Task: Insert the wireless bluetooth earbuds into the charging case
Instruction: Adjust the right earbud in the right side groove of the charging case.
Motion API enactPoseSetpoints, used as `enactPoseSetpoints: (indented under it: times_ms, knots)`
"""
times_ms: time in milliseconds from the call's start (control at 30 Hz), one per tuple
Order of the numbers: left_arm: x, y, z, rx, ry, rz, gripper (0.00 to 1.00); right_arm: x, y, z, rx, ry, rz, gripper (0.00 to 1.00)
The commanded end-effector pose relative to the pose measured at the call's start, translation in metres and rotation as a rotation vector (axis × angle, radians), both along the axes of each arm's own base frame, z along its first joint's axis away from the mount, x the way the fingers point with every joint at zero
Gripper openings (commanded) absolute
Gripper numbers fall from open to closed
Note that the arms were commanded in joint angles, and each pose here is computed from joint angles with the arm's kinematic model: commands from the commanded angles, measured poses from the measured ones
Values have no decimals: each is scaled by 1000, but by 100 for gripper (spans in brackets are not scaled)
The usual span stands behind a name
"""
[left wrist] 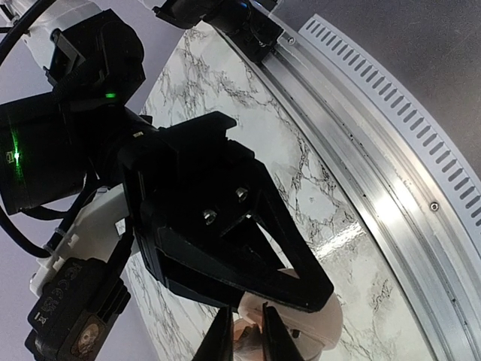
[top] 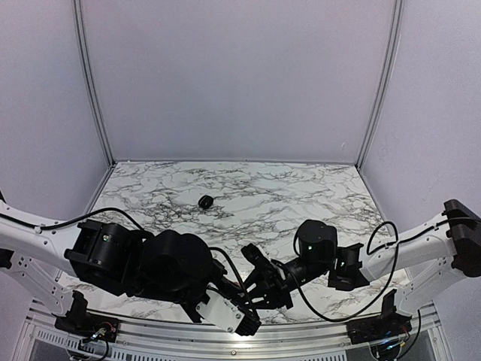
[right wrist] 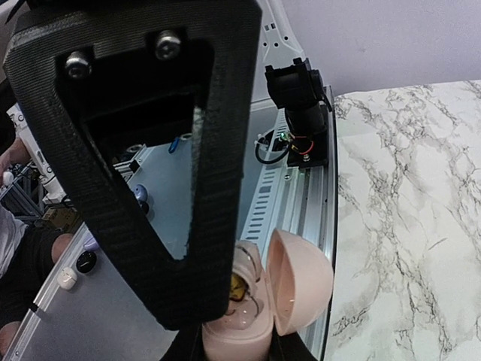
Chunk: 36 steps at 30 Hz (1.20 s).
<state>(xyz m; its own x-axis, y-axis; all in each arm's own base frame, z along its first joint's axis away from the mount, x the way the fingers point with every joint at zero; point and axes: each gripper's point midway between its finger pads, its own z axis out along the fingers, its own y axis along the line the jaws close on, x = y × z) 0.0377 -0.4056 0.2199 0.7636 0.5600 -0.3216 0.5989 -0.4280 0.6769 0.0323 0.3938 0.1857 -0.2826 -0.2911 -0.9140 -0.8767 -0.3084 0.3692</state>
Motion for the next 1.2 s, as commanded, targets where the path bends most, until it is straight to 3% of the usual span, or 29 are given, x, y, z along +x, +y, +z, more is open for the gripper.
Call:
enactPoseSetpoints:
  times_ms: [0,233,600,700,867,1000,1133,1167]
  knots:
    - [4,0,3,4,0,30,15,-3,5,22,61,-49,12,0]
    - [-3,-1,8,-13,35,7,15,-1,3,27,76,-64,-12,0]
    - [-7,-5,20,-54,76,8,28,4,0,30,100,-70,-37,0]
    - [-5,-4,32,-107,104,39,29,6,-3,29,107,-73,-55,0]
    - [13,3,72,-311,233,165,35,18,-13,35,153,-85,-125,0]
    - [35,19,93,-471,376,282,53,28,-21,47,194,-112,-186,0]
    - [48,36,106,-597,530,360,85,36,-29,57,228,-133,-241,0]
    - [52,39,106,-625,561,388,96,37,-30,59,234,-138,-249,0]
